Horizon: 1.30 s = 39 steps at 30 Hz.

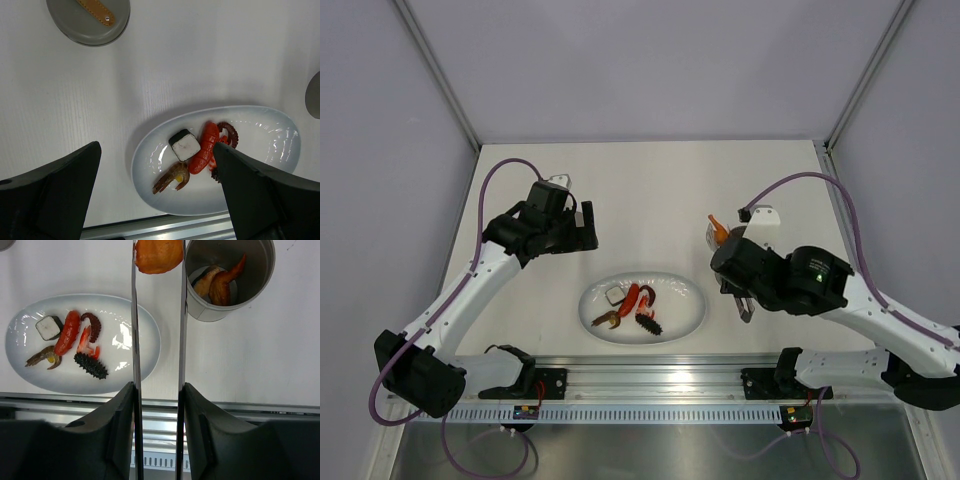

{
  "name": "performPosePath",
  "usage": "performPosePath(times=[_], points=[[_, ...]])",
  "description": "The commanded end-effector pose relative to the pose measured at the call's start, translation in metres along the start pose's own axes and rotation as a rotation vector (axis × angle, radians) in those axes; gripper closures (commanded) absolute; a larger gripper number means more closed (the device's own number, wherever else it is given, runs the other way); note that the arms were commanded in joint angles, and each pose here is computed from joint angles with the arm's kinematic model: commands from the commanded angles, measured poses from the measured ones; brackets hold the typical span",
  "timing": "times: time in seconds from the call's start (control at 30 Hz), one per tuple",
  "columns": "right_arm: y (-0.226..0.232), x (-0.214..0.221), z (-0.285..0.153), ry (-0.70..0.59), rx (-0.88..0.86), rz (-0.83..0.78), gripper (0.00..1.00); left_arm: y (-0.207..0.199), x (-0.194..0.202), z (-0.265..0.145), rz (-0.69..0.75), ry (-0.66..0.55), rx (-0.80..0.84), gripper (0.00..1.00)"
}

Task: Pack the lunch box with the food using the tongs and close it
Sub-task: Place the fake food in the packing box.

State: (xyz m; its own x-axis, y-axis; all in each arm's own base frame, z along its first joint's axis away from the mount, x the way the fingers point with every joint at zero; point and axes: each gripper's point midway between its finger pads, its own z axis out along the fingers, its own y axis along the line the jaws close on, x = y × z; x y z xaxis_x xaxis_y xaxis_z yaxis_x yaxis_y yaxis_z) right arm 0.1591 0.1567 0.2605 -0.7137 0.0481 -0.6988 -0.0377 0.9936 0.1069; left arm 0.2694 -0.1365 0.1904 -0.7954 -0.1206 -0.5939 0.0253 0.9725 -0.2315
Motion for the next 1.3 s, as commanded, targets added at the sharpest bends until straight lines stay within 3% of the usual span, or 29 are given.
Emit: performPosePath(times=[0.0,0.67,0.93,1.27], points=[[-0.069,0.015,-0.015,0.032,0.203,-0.05,0.72,-0.008,-0.008,-0.005,-0.001,-0.04,0.042,0.01],[-0.102,0.035,-0.004,0.083,0.302,-0.004,0.7,-0.009,-0.009,-0.001,0.002,-0.031,0.042,0.01],[-0.101,0.042,0.0,0.116,0.317,-0.02,0.51,-0.01,-0.008,-0.001,0.003,-0.029,0.046,0.01],[-0.1,0.041,0.0,0.118,0.319,-0.031,0.45,-0.012,-0.009,-0.001,0.003,-0.031,0.052,0.01]])
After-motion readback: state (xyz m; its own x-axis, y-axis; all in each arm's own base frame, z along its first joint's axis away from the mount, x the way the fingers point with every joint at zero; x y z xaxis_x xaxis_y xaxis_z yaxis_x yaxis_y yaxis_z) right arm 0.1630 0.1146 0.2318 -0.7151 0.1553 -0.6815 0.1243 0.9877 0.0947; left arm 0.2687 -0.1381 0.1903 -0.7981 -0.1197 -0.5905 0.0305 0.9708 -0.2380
